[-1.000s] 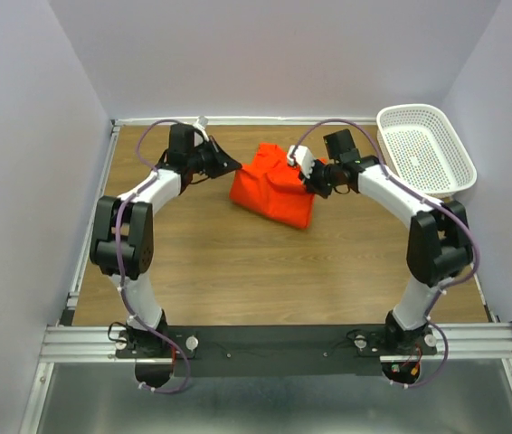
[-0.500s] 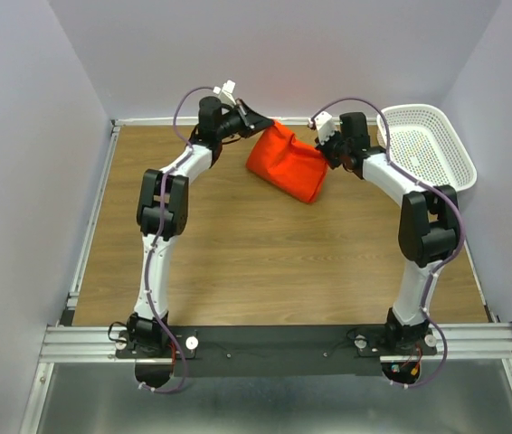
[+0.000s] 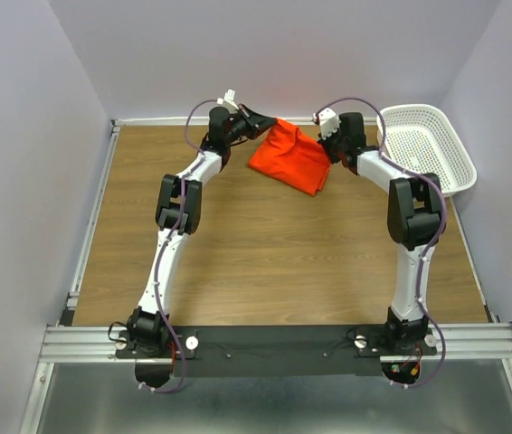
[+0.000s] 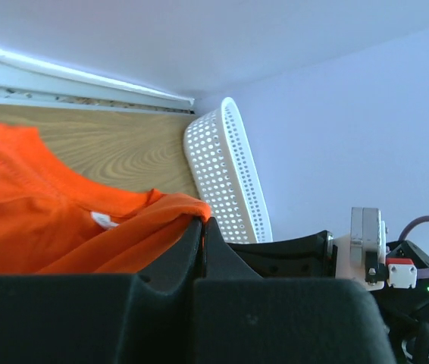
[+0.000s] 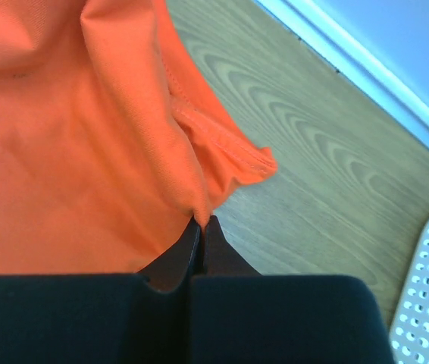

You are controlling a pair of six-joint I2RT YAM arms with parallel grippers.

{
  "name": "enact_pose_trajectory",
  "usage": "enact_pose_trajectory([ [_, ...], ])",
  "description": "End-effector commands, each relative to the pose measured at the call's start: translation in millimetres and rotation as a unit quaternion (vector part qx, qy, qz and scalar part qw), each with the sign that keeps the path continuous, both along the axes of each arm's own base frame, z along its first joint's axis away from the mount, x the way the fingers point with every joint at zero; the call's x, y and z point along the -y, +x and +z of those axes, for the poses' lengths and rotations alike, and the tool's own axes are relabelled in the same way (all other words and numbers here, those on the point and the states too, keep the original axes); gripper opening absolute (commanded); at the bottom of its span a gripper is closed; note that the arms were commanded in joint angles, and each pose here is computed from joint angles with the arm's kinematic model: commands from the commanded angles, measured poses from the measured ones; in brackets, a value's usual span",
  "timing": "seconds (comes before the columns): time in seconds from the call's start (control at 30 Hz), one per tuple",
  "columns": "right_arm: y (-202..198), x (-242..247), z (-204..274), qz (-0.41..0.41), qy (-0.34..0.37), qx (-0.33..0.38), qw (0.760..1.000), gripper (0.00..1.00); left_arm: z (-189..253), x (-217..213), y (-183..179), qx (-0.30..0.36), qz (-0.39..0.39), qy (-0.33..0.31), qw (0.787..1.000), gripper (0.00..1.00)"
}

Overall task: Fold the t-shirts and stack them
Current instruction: Fold the tshirt

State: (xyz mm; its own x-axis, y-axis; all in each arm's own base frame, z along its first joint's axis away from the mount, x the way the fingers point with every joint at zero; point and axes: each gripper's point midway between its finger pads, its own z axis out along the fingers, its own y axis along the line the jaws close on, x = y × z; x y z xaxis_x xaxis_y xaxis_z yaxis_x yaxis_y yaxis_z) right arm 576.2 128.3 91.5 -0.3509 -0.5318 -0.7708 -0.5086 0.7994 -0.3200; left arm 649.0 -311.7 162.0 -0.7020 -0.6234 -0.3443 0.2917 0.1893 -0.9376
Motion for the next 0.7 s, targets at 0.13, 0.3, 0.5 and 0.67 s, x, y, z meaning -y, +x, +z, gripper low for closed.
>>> enact_pose_trajectory([
  [0.13,30.8,11.3,8.5,-0.040,0.015,0.028,0.999,0.01,17.1,-8.5,15.6,0.012,0.040,-0.026,0.999,0.00],
  [0.3,38.9,8.8,6.6,-0.041,0.022,0.030,0.998,0.01,12.2,-12.5,17.6,0.001,0.053,-0.025,0.998,0.00],
  [0.5,47.7,5.1,-1.1,-0.034,0.023,0.030,0.999,0.00,9.6,-16.1,18.8,0.001,0.057,-0.024,0.998,0.00],
  [0.67,57.2,3.2,-12.1,-0.039,0.025,0.028,0.999,0.01,3.9,-20.4,20.7,-0.006,0.065,-0.026,0.998,0.00],
])
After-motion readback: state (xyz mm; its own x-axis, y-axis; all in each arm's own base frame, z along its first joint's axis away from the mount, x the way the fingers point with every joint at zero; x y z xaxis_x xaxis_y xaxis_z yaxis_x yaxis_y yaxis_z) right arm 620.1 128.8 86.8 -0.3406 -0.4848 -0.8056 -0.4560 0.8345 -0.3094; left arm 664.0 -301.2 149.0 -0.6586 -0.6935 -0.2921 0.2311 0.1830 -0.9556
